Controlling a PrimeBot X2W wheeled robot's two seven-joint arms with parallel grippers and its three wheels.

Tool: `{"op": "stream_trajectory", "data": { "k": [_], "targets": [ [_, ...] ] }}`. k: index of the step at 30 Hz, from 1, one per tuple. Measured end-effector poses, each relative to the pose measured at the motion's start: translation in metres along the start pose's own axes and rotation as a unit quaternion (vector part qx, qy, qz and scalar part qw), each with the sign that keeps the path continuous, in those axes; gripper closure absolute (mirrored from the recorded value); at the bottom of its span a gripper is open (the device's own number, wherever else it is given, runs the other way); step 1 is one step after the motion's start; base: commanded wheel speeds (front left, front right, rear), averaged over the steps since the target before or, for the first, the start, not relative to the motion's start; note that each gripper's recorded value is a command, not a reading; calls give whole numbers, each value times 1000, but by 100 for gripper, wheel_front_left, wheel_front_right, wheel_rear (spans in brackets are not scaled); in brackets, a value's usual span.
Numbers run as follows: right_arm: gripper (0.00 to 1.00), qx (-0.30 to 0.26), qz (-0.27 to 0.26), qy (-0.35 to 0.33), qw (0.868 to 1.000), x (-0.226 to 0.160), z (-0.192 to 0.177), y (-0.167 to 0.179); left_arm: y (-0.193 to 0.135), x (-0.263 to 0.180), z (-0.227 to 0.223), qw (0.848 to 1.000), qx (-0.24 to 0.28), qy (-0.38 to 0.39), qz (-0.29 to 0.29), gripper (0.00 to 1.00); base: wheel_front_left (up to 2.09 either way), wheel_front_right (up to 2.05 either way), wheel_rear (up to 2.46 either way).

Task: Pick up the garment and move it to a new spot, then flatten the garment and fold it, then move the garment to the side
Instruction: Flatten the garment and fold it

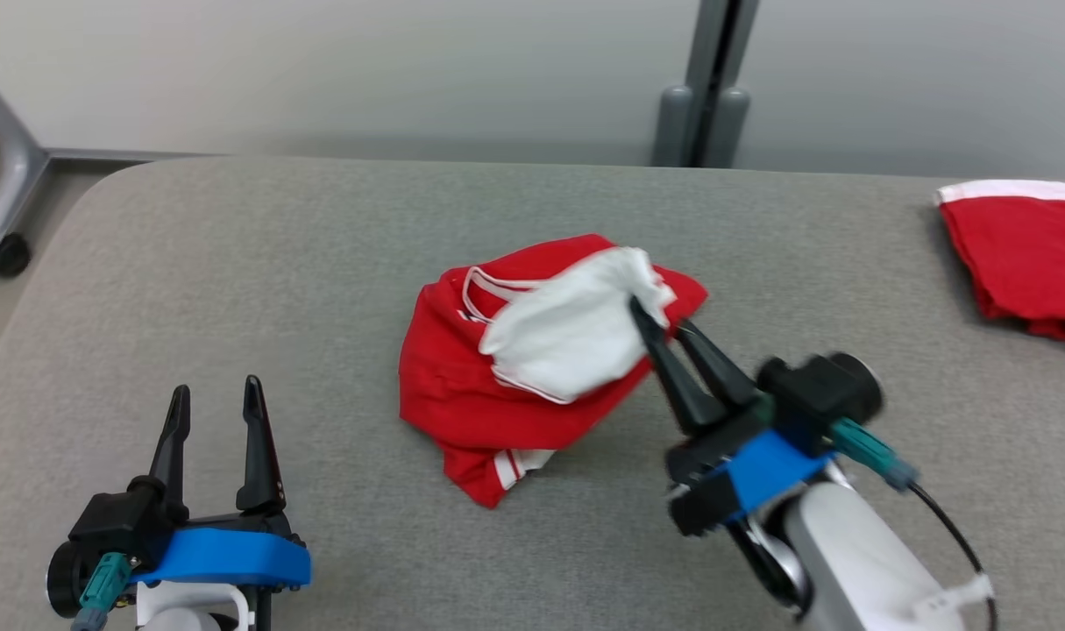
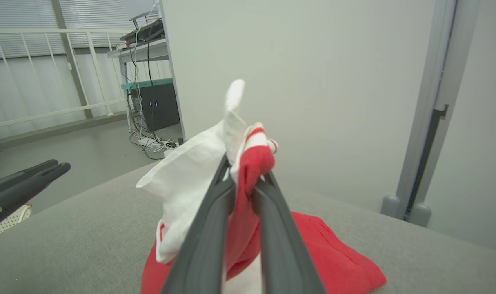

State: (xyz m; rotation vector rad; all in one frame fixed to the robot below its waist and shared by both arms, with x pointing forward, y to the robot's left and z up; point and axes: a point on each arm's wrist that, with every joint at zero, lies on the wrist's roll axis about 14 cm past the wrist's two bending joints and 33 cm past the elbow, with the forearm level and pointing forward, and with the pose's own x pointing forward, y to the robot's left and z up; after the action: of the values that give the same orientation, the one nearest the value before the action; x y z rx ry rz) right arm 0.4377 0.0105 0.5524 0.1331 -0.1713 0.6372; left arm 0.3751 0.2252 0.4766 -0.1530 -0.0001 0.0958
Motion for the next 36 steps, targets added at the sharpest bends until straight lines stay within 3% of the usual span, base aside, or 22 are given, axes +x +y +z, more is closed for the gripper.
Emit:
{"op": "stream_trajectory", "data": {
  "k": [4,9,15,21,22,23,24,29,36],
  "targets": [
    [100,-23,-90,21,995,-48,-9,-53,-16,8,-2,1000,-2,2,-24,0,0,0,0],
    [100,-38,-203,50,977,-110,-20,-113,-32,13,-5,999,-3,5,-48,0,0,0,0],
    [100,-43,-307,71,948,-171,-25,-158,-42,15,-9,998,-4,11,-62,0,0,0,0],
    [100,-45,-376,107,920,-216,-39,-183,-47,17,-13,997,-6,16,-70,0,0,0,0],
    [93,-43,-381,108,917,-219,-40,-184,-47,18,-13,997,-6,16,-70,0,0,0,0],
    [39,-42,-383,110,916,-220,-41,-184,-48,18,-13,997,-6,15,-71,0,0,0,0],
    [0,-42,-384,111,916,-220,-42,-184,-48,18,-13,997,-6,16,-71,0,0,0,0],
    [0,-51,-382,84,919,-207,-27,-185,-49,18,-12,997,-6,15,-72,0,0,0,0],
    [0,-69,-328,15,942,-163,12,-164,-46,15,-9,998,-6,11,-69,0,0,0,0]
  ]
}}
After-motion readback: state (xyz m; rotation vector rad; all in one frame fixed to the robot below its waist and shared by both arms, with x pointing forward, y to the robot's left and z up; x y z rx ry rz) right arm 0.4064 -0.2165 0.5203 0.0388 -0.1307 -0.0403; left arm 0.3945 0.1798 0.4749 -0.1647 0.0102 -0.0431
